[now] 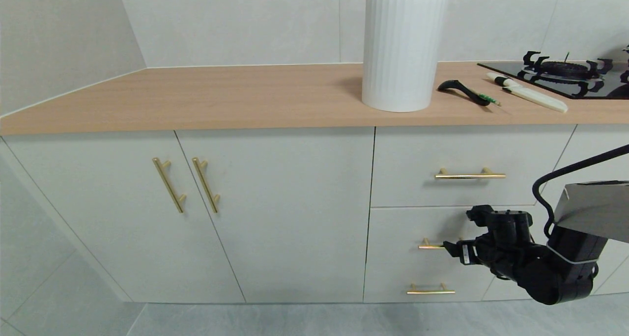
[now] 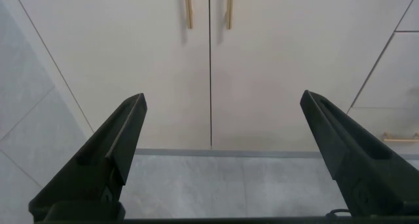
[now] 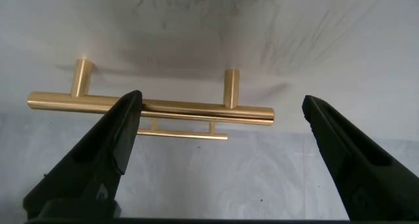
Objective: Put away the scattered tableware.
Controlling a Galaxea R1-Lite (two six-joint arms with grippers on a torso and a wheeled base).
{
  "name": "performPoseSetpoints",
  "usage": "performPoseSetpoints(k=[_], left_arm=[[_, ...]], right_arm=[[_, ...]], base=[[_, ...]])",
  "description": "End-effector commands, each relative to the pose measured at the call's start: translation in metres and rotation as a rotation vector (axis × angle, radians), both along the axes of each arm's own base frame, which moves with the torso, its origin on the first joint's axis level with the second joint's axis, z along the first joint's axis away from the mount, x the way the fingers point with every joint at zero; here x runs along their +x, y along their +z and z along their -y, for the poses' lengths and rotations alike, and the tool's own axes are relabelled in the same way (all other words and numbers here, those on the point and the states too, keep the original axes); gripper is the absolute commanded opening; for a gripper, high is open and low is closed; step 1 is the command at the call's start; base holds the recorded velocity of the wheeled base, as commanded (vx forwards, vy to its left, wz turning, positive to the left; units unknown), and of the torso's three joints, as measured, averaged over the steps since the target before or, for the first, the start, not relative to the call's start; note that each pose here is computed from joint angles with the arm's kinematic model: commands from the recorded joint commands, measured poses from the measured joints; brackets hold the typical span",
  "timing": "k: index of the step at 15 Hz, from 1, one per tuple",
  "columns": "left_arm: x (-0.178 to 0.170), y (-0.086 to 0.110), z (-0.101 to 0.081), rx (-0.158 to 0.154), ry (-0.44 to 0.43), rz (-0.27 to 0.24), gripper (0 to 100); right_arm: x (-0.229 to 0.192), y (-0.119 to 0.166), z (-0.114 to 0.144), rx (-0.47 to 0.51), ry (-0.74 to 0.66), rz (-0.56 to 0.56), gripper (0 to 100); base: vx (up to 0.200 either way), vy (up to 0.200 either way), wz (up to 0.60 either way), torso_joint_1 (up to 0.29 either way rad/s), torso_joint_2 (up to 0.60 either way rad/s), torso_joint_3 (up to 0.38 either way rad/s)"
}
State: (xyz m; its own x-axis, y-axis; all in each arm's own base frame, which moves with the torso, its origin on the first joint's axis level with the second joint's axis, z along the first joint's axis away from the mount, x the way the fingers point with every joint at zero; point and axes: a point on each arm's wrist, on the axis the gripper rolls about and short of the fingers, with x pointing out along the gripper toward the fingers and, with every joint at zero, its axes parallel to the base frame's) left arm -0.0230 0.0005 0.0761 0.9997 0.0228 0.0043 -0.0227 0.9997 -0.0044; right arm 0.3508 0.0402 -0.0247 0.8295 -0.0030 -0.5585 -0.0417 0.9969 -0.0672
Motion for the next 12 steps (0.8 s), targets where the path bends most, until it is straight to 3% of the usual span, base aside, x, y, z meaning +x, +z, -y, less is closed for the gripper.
performPoseSetpoints(k=[1,5,8,12], left_arm=[[0.000,0.000,0.000,0.000,0.002,-0.001,100],[0.000,0.000,0.000,0.000,0.002,-0.001,100],[0.000,0.000,0.000,0.000,-0.001,-0.001,100],[0.000,0.000,0.000,0.000,-0.001,-0.001,100]], right_arm=[[-0.003,0.003,0.000,-0.004,0.003,-0.005,100],[-0.009,0.010,0.001,-0.007,0.006,-0.022,100],[-0.013,0.036,0.001,0.002,0.012,0.023,100],[0.001,0.017,0.000,0.010,-0.007,0.058,100]], base=[[0.000,0.000,0.00,0.000,0.00,0.000],[0.000,0.000,0.00,0.000,0.00,0.000],[0.000,0.000,0.00,0.000,0.00,0.000],[0.000,0.000,0.00,0.000,0.00,0.000]])
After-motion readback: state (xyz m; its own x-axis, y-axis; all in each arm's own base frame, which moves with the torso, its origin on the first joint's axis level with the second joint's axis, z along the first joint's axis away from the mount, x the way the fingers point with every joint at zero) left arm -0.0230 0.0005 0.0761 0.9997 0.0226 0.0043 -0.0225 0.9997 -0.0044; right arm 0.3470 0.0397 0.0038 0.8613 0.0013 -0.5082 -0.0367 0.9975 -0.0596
